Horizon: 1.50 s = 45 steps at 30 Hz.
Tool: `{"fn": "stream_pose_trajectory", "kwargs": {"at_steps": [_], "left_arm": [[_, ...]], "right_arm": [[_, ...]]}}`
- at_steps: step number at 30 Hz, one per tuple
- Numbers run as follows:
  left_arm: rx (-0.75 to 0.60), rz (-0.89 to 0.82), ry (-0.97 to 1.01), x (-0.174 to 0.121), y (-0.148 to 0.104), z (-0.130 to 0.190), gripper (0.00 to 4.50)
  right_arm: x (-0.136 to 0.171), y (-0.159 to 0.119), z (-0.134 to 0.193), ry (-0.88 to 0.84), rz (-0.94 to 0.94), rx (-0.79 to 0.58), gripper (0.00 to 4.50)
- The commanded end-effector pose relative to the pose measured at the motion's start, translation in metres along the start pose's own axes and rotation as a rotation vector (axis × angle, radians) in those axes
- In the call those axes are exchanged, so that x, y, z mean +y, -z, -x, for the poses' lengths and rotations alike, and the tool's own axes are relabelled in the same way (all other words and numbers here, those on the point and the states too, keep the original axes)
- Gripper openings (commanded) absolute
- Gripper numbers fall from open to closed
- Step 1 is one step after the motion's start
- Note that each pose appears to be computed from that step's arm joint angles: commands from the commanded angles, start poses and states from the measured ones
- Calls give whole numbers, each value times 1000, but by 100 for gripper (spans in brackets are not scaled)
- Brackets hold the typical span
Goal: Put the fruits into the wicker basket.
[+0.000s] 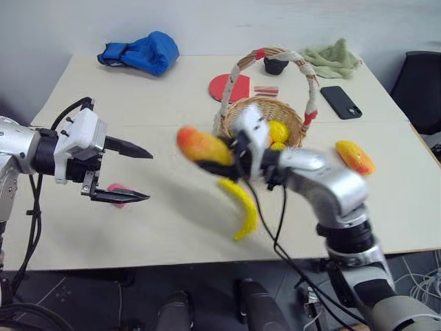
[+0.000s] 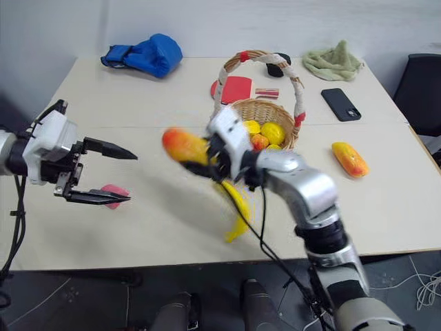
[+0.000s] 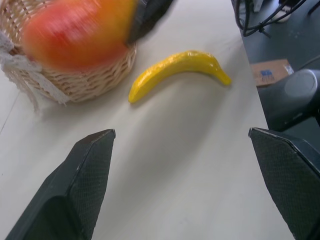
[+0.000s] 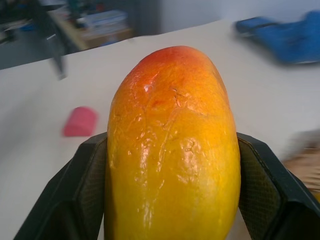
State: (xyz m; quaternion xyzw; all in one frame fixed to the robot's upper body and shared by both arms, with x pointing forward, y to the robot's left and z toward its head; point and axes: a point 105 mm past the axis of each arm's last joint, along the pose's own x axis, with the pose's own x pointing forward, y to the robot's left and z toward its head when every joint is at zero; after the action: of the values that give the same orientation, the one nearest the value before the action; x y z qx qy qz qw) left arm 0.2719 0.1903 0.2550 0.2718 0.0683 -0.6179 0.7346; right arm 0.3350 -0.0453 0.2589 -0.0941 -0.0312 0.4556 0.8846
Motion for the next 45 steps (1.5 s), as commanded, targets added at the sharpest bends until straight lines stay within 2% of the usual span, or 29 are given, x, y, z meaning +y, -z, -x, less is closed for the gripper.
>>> {"fn": "stream_pose_trajectory", "kwargs": {"at_steps": [1,3,6,7,9,10,13,15,19,22,24,26,29,34,40,45], "left_arm": [[-82,-36,-20,6,-20,-3,450],[-108,-34,-22,8,-23,-6,450],[-112,-30,-17,9,-22,-11,450],[-115,-27,-14,9,-22,-12,450],[-121,-24,-7,9,-22,-13,450],[-123,-24,-4,9,-22,-13,450],[-124,-25,2,9,-23,-13,450],[-126,-24,4,11,-23,-13,450],[-126,-23,14,12,-22,-12,450],[-124,-22,25,14,-19,-13,450],[-123,-26,36,14,-18,-14,450],[-116,-37,61,13,-17,-17,450],[-107,-44,105,7,-16,-22,450],[-67,-51,157,0,-14,-26,450],[-62,-47,166,-3,-15,-27,450],[-63,-44,163,-5,-15,-29,450]], "right_arm": [[-42,-3,18,210,73,47,298],[-59,6,21,275,63,92,298],[-66,23,14,275,34,137,298],[-67,27,12,276,25,145,369],[-71,29,13,287,24,152,430],[-73,28,16,292,26,148,440],[-78,18,37,304,24,129,440],[-77,6,63,287,19,102,440],[-47,-15,119,132,-49,94,440],[-25,-7,155,61,-104,189,440],[-17,4,166,57,-147,247,440],[2,30,159,14,-183,312,440],[25,54,138,-47,-245,325,440],[27,92,89,46,-315,383,440],[35,111,58,83,-312,418,440],[41,131,48,63,-274,484,440]]}}
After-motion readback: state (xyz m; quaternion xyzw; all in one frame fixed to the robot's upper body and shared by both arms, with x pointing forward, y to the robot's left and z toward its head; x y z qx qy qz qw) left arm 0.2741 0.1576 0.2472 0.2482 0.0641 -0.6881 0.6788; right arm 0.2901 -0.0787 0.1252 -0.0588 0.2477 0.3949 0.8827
